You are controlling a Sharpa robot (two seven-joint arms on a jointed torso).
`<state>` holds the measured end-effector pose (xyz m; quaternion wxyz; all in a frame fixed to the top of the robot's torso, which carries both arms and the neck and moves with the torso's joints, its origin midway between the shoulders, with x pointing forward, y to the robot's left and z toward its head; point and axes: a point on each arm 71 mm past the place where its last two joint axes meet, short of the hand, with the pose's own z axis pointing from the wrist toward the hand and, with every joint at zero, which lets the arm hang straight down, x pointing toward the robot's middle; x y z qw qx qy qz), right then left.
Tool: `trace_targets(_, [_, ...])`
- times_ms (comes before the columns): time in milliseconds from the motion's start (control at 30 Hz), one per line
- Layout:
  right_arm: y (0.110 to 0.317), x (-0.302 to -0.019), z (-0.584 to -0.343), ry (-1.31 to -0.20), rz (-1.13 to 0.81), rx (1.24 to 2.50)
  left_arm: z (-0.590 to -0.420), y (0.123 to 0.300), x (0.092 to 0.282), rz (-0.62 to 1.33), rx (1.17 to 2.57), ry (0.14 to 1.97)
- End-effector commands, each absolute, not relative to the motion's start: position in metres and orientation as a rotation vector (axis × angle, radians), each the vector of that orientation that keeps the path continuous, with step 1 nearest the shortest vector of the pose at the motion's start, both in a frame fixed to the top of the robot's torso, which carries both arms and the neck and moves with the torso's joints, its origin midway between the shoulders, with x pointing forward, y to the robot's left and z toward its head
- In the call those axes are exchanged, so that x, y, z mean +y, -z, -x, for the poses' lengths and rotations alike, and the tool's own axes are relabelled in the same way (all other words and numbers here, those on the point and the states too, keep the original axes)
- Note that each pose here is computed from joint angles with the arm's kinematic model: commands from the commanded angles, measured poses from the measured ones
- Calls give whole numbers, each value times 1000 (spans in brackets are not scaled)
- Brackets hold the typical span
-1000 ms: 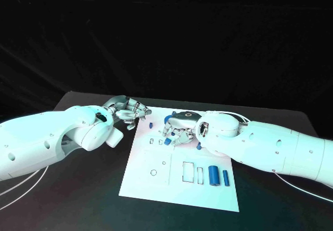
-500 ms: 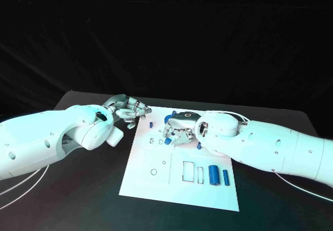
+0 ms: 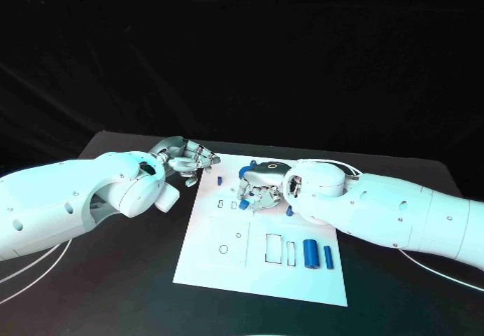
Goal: Assemble the parts on the task board
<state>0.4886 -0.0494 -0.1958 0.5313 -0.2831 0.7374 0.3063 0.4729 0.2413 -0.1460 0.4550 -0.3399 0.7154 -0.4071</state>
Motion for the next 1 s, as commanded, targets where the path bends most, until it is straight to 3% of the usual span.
trace_targets(33, [204, -51, -487, -695, 706, 1811, -473, 145, 239, 839, 1761, 1018])
trace_targets(1000, [206, -53, -486, -663, 695, 1834, -473, 145, 239, 838, 1767, 1017])
